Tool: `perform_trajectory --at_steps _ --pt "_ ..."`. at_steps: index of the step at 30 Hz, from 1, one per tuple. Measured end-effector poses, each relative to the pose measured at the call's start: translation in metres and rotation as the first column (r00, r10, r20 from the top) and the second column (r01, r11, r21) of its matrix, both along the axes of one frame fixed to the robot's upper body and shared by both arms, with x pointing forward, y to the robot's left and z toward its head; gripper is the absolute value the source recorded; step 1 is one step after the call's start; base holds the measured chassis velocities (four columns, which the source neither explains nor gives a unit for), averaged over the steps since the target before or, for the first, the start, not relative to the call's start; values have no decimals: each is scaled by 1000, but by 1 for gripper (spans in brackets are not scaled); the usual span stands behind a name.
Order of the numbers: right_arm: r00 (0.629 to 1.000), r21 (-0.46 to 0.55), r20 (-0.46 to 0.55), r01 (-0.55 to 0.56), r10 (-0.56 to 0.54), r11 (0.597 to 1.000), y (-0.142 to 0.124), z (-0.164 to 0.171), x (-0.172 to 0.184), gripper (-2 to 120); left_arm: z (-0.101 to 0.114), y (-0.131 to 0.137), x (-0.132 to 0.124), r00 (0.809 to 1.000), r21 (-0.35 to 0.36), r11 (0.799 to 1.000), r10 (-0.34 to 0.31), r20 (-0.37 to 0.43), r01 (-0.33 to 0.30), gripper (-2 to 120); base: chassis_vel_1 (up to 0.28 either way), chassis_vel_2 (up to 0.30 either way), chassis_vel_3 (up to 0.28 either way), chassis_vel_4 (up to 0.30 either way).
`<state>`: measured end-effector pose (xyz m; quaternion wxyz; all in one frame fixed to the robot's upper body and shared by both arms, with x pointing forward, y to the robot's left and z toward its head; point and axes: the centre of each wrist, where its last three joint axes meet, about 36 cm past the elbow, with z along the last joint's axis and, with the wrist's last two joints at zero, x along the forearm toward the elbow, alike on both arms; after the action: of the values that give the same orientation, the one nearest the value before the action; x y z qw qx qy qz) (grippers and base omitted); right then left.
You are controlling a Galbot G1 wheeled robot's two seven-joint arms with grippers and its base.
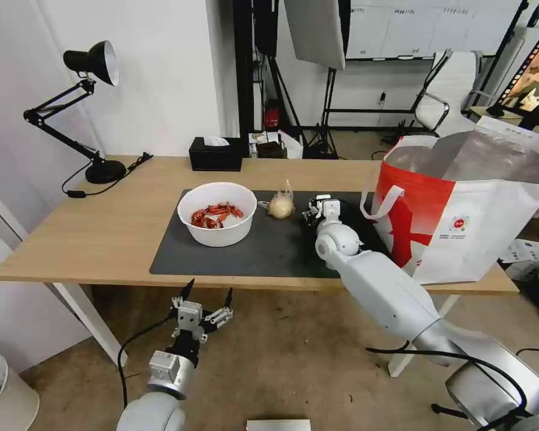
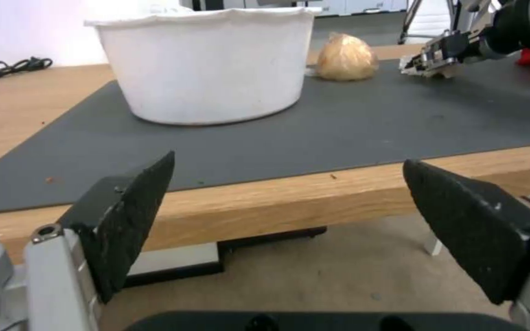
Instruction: Pick up the trash from the table and place it into the takeout bag.
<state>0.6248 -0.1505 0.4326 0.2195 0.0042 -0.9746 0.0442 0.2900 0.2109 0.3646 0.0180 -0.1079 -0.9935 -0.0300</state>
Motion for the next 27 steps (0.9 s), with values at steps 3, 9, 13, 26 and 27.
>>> perform_trajectory --at_steps 3,9,13,26,27 --pt "1000 11 2 -4 4 1000 -1 2 -3 16 0 0 0 1000 1 1000 -3 0 3 100 0 0 0 0" --pt "995 50 95 -43 38 998 -1 15 -16 0 1 0 0 1000 5 1000 -6 1 6 100 0 0 0 0" --pt "972 48 216 -102 90 994 0 34 -44 0 4 1 0 1000 4 1000 -3 8 3 100 0 0 0 0" --pt "791 20 602 -147 106 989 -38 137 -132 0 1 -6 -8 1000 -14 1000 7 -6 -7 100 0 0 0 0" --pt "790 10 610 -87 63 996 -43 153 -132 0 2 -7 -10 1000 -18 1000 9 -5 -9 100 0 0 0 0"
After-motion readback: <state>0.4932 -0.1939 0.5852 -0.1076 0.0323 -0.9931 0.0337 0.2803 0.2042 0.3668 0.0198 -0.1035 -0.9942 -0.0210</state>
